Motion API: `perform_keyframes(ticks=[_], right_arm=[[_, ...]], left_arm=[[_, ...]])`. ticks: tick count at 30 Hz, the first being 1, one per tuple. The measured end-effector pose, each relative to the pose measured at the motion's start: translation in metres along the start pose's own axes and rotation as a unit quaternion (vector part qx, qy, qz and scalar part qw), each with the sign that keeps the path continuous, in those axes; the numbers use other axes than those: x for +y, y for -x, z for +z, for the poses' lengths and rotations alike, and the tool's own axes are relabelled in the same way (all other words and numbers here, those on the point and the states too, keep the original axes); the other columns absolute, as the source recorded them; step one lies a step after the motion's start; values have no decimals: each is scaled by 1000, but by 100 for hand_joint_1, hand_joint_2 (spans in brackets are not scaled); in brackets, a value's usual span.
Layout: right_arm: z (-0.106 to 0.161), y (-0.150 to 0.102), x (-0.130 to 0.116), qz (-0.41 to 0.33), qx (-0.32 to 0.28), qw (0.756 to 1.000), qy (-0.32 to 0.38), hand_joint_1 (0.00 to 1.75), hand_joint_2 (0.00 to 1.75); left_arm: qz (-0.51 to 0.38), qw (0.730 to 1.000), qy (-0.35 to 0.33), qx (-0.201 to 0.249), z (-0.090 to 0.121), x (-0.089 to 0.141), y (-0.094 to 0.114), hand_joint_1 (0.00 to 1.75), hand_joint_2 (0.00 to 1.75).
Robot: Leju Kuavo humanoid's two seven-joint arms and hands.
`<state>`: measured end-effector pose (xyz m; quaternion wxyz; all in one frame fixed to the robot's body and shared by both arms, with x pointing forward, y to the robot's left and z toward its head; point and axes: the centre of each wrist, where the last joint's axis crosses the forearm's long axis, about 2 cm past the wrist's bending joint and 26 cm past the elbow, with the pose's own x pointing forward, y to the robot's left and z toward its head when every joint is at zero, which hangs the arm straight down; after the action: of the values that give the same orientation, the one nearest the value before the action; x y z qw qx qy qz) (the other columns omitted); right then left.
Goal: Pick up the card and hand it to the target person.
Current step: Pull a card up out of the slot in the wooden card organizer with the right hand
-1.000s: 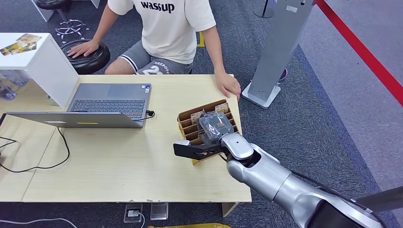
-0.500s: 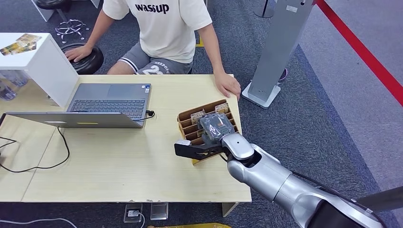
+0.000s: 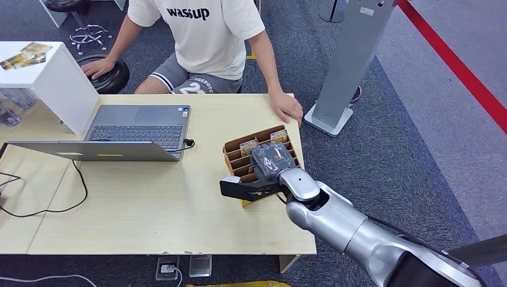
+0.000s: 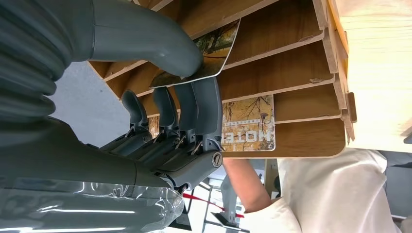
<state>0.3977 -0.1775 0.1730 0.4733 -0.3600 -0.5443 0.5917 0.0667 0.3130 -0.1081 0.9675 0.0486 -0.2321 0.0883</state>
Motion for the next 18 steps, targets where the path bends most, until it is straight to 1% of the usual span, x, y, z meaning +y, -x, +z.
perform_keyframes(ticks=[4,9,12,16,18], right_arm=[[1,3,2,-2,2,1000,-2,143,175],[0,5,-1,-4,1,1000,4,145,175],[-2,7,-12,-16,1,1000,4,145,175],[-2,17,-43,-29,9,1000,4,145,175],[1,24,-73,-33,9,999,29,145,175]], left_arm=[[0,1000,6,-11,0,0,0,0,175],[-6,1000,11,-17,-1,-1,-3,0,175],[6,1000,5,-4,-1,0,-2,0,175],[11,1000,0,4,0,2,0,0,175],[13,1000,-4,7,0,2,1,0,175]])
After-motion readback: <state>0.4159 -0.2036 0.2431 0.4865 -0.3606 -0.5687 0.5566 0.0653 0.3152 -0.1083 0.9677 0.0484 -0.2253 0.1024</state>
